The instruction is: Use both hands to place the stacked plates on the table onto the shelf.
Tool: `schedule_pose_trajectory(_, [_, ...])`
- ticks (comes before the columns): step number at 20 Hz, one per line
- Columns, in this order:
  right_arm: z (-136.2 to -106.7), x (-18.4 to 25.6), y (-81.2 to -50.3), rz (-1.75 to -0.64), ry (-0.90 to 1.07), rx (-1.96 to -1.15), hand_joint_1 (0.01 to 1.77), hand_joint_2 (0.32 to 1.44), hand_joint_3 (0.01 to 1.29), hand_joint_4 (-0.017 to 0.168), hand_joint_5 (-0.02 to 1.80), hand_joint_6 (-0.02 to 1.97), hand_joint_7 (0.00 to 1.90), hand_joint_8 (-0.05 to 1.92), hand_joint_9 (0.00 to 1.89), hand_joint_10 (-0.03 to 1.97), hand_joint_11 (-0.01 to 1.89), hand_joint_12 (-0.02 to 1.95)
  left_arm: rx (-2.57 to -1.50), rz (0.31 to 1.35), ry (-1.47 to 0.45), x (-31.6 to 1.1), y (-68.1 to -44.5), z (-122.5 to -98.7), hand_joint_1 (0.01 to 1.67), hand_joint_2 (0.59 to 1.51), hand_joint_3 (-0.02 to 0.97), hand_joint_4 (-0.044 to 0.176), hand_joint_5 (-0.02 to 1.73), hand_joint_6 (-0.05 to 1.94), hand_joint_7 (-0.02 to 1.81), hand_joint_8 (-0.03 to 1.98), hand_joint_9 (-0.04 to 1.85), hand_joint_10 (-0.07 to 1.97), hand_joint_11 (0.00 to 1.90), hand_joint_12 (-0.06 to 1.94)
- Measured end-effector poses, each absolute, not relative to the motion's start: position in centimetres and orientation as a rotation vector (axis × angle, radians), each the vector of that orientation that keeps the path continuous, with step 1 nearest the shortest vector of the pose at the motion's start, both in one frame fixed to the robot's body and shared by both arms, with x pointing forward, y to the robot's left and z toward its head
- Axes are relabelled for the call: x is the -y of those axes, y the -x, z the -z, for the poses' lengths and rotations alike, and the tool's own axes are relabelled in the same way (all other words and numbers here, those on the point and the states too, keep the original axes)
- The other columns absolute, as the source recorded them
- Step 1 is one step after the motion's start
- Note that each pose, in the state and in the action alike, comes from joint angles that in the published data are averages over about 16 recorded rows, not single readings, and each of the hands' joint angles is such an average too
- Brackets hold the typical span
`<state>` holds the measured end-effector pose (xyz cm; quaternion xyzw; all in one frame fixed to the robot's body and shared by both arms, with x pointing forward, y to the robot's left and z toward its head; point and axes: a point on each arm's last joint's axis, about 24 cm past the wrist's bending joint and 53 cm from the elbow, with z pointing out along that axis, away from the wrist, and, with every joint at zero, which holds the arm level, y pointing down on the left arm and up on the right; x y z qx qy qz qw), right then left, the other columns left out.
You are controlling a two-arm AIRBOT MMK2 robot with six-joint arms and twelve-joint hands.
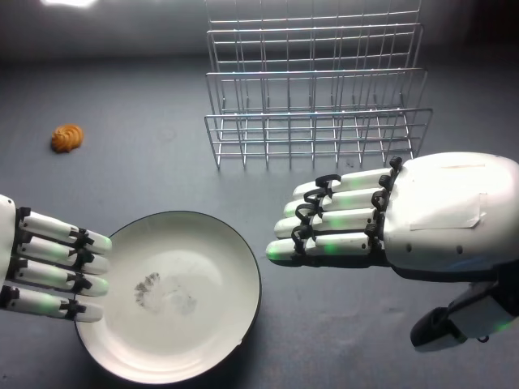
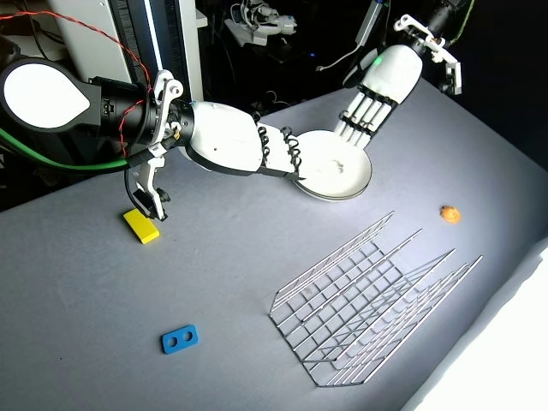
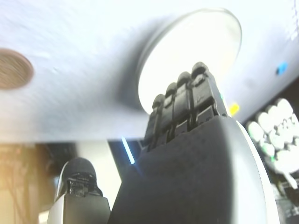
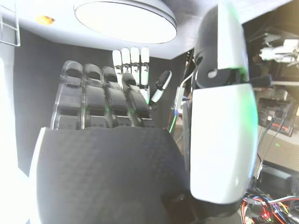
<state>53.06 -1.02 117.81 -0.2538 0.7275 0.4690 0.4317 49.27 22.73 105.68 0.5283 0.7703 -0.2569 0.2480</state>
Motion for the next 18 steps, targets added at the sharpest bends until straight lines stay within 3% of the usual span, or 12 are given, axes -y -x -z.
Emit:
schedule_pose_trajectory(6, [-117.7, 0.7, -52.6, -1.147, 0.672, -1.798, 1.12, 0.9, 0.02, 0.004, 0.01, 0.02, 0.01, 0.01, 0.02, 0.0, 0.02, 0.02, -2.14, 0.646, -1.407, -23.1, -49.5, -105.1, 0.01, 1.061, 0.02, 0.002, 0.02, 0.01, 0.02, 0.0, 0.02, 0.01, 0.01, -0.01])
schedule_pose_trajectory(18, [-118.0, 0.5, -52.3, -1.128, 0.69, -1.731, 1.17, 0.86, 0.02, 0.0, 0.01, 0.02, 0.01, 0.01, 0.02, 0.0, 0.02, 0.02, -2.187, 0.648, -1.356, -22.3, -49.2, -104.2, 0.01, 1.048, 0.02, 0.001, 0.04, 0.01, 0.02, 0.0, 0.02, 0.01, 0.01, -0.01])
